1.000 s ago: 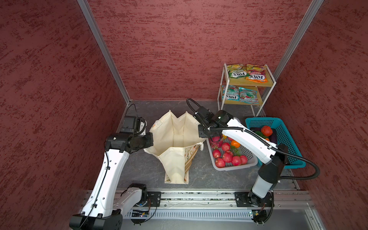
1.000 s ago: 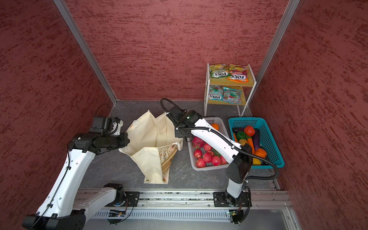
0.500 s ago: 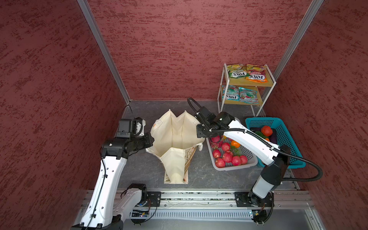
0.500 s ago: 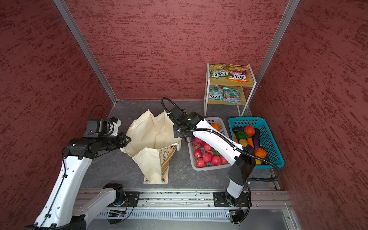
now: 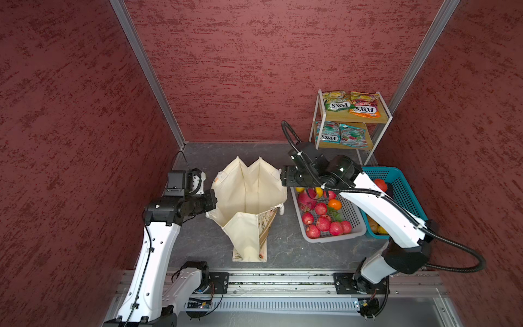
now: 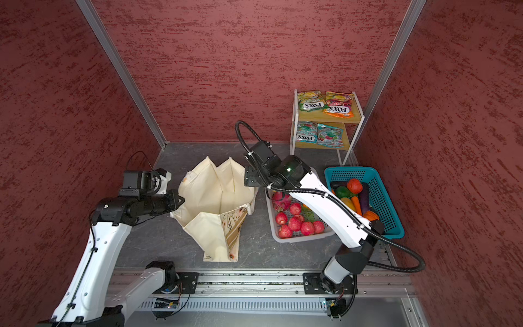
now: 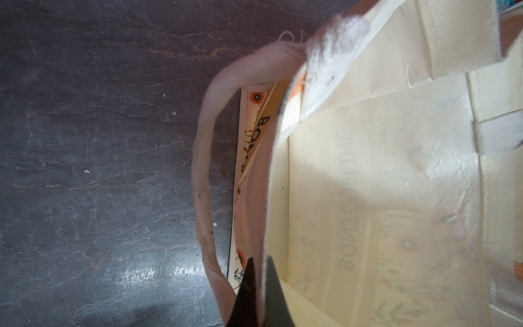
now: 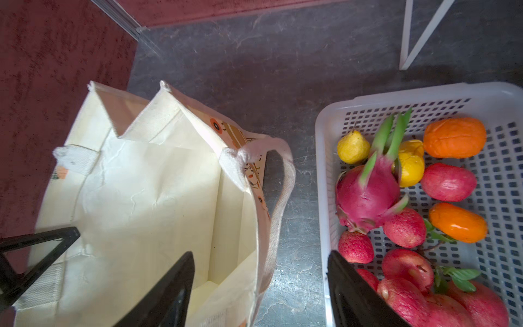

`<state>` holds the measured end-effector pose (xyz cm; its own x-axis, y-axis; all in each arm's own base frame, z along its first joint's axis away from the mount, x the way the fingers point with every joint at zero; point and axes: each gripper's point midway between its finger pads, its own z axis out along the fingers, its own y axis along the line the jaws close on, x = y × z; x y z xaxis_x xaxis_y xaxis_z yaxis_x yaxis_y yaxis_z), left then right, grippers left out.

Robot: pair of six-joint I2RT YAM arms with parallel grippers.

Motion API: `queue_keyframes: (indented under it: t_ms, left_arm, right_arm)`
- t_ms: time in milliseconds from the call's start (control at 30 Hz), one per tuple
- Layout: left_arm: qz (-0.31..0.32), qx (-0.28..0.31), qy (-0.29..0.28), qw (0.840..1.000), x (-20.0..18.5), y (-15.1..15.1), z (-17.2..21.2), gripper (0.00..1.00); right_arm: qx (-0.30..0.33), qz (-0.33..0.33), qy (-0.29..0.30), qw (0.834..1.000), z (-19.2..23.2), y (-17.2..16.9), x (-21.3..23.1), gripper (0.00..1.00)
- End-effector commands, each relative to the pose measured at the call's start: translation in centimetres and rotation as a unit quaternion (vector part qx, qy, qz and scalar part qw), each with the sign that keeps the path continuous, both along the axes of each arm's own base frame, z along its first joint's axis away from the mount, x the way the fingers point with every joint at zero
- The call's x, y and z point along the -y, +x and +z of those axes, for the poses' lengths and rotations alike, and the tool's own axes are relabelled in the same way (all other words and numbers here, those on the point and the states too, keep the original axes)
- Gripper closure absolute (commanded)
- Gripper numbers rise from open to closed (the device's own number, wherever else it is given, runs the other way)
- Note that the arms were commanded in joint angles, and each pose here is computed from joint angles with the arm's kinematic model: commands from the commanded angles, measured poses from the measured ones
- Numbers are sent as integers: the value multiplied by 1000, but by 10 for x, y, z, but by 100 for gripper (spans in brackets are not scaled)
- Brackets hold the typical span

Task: Place the food into the grocery bag and tie it
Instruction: 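Pull the bag open with the left gripper while the right releases, then hold the bag open with the left gripper while the right reaches to the dragon fruit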

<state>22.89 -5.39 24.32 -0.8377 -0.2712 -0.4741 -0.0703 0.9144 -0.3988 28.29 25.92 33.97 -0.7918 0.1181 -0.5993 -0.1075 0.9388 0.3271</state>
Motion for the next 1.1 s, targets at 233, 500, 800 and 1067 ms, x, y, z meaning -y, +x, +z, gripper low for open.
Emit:
queue_keyframes:
  t_ms: [233, 500, 800, 1067]
  left_arm:
    - [-31, 21, 27, 999, 8, 1, 12, 100]
    - [-27, 26, 10, 999, 10, -5, 6, 100]
    - [-30, 27, -5, 999, 14, -8, 9, 100]
    - [-38, 21, -55, 998, 29, -9, 6, 97]
  right_arm:
    - [51, -117, 38, 991, -3, -19, 66, 23]
    - [62, -155, 86, 982, -45, -27, 82, 24]
    - [5, -176, 11, 984, -99, -27, 96, 19]
    - [-18, -172, 39, 984, -127, 6, 103, 15]
